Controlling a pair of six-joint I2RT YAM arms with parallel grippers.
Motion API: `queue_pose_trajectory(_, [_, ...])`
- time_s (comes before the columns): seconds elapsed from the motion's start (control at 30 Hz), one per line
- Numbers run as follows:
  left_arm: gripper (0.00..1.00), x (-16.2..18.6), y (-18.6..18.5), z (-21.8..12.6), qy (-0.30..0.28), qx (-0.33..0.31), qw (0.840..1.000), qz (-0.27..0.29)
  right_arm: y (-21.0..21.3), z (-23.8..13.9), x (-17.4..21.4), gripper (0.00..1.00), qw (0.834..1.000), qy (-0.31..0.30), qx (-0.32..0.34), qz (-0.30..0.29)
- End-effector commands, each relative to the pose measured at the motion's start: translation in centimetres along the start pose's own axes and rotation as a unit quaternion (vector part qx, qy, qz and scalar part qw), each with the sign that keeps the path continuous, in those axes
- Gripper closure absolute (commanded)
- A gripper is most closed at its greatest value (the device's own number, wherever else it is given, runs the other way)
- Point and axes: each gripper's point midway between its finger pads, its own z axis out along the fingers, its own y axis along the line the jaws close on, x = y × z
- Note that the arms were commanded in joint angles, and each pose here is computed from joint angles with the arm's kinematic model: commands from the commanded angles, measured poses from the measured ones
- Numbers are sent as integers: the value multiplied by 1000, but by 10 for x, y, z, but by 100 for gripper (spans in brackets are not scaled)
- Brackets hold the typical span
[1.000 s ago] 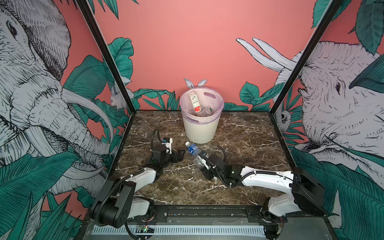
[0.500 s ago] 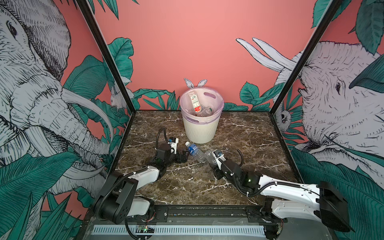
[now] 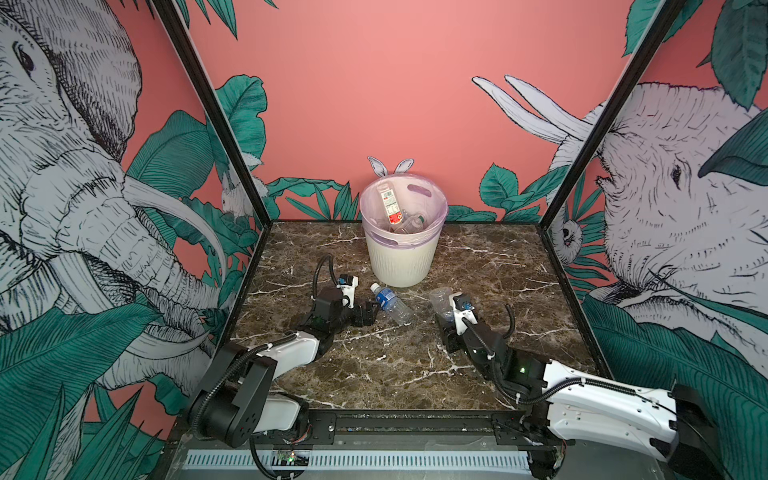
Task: Throw the plastic bottles in the bin
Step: 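Lift the blue-label bottle with the right gripper and raise it over the bin, then open the right gripper over the bin and withdraw it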
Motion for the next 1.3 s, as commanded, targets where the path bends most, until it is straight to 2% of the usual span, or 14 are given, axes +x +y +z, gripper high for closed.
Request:
queue_pose_trajectory(0.0, [10, -16, -10, -2, -19, 14, 1000, 11, -4, -8, -37, 57, 999, -39, 14, 24])
queue_pose_trajectory(0.17, [10, -15, -11, -2, -18, 17, 1000, 8, -2, -5, -75, 57, 998, -49, 42, 0])
queue_pose_trajectory(0.27, [10, -15, -12, -2, -17, 18, 1000, 8, 1, -1, -115, 57, 996, -67, 50, -4])
queue_pose_trajectory(0.4, [10, -15, -13, -1, -15, 20, 1000, 7, -2, 26, -188, 58, 996, -81, 49, 1])
queue_pose_trajectory(0.47, [10, -15, -14, -1, -14, 22, 1000, 5, -2, 43, -240, 57, 994, -98, 38, 7])
queue_pose_trajectory(0.53, [11, -16, -15, -2, -15, 24, 1000, 5, -4, 73, -282, 50, 995, -95, 32, 12])
queue_pose_trajectory(0.67, [10, -17, -14, -3, -14, 18, 1000, 8, -17, 139, -320, 23, 997, -61, 55, 3])
queue_pose_trajectory(0.73, [10, -17, -14, -5, -15, 16, 1000, 10, -25, 154, -323, 13, 996, -45, 74, -1])
queue_pose_trajectory(0.87, [9, -18, -13, -7, -16, 10, 1000, 11, -26, 150, -331, 8, 996, -52, 74, 3])
queue_pose_trajectory(1.03, [7, -17, -10, -4, -12, 5, 1000, 1, -30, 122, -342, 7, 993, -94, 64, 11])
queue_pose_trajectory(1.27, [7, -17, -9, -4, -15, 1, 1000, -3, -40, 89, -314, 7, 994, -87, 59, 1])
